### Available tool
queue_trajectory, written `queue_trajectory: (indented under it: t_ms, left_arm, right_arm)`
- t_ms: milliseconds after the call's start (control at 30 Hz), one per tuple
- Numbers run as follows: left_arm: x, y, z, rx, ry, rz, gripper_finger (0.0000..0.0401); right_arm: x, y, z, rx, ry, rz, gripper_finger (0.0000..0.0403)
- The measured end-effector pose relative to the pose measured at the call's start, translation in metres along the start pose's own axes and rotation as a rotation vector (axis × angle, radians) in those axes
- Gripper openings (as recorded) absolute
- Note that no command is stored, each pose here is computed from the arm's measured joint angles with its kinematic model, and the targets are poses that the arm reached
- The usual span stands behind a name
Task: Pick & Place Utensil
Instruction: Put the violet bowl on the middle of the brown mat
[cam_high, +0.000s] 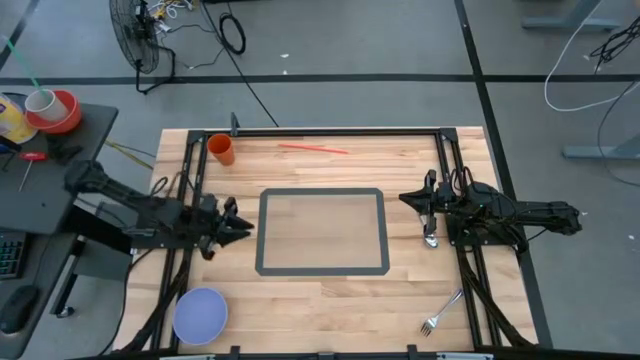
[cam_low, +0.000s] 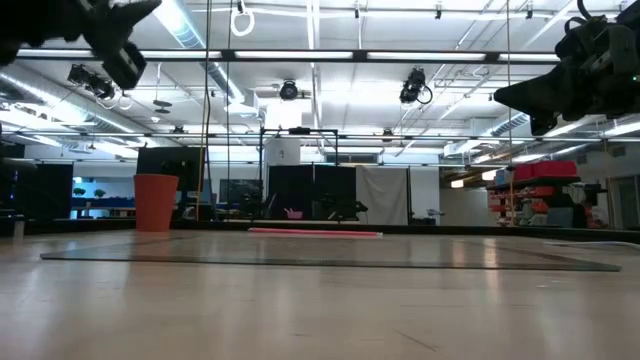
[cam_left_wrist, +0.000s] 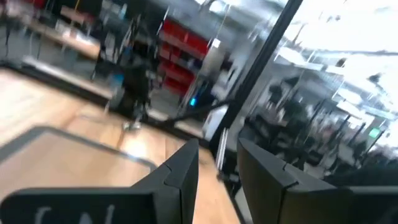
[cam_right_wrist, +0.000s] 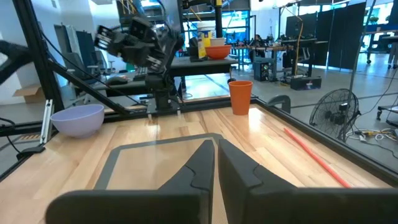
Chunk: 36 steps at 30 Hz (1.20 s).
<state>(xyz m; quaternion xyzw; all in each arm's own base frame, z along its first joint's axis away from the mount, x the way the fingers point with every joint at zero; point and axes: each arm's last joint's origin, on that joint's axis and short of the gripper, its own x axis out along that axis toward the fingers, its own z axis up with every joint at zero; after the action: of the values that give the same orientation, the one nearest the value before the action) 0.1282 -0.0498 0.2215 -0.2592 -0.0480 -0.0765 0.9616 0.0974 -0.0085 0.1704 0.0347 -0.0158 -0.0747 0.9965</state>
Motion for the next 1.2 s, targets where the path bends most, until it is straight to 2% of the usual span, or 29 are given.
queue_trajectory:
  t_ms: [133,267,333,467,600,700,800,900,1000,1133,1200]
  left_arm:
    - [0.020,-0.024,0.006,-0.068,0.201,0.107,0.0115]
    - [0.031,-0.046,0.007,-0.225,0.467,0.269,0.0115]
    - [0.035,-0.057,0.007,-0.339,0.590,0.339,0.0115]
    - [0.044,-0.085,0.007,-0.580,0.781,0.419,0.0115]
    - [0.055,-0.118,0.004,-0.710,0.947,0.426,0.0115]
    - [0.062,-0.138,-0.004,-0.733,1.048,0.456,0.0115]
    - [0.067,-0.155,-0.015,-0.699,1.126,0.488,0.0115]
    - [0.066,-0.164,-0.036,-0.649,1.217,0.575,0.0115]
    - [0.061,-0.170,-0.058,-0.649,1.297,0.677,0.0115]
    - [0.051,-0.175,-0.085,-0.604,1.349,0.786,0.0117]
    - [0.047,-0.178,-0.093,-0.591,1.359,0.803,0.0123]
  right_arm:
    - [0.000,0.000,0.000,0.000,0.000,0.000,0.0027]
    - [0.000,0.000,0.000,0.000,0.000,0.000,0.0027]
    - [0.000,0.000,0.000,0.000,0.000,0.000,0.0027]
    - [0.000,0.000,0.000,0.000,0.000,0.000,0.0027]
    - [0.000,0.000,0.000,0.000,0.000,0.000,0.0027]
    - [0.000,0.000,0.000,0.000,0.000,0.000,0.0027]
    - [0.000,0.000,0.000,0.000,0.000,0.000,0.0027]
    - [0.000,0.000,0.000,0.000,0.000,0.000,0.0027]
    - [0.000,0.000,0.000,0.000,0.000,-0.001,0.0027]
    - [0.000,0.000,0.000,0.000,0.000,0.000,0.0027]
    - [0.000,0.000,0.000,0.000,0.000,0.000,0.0027]
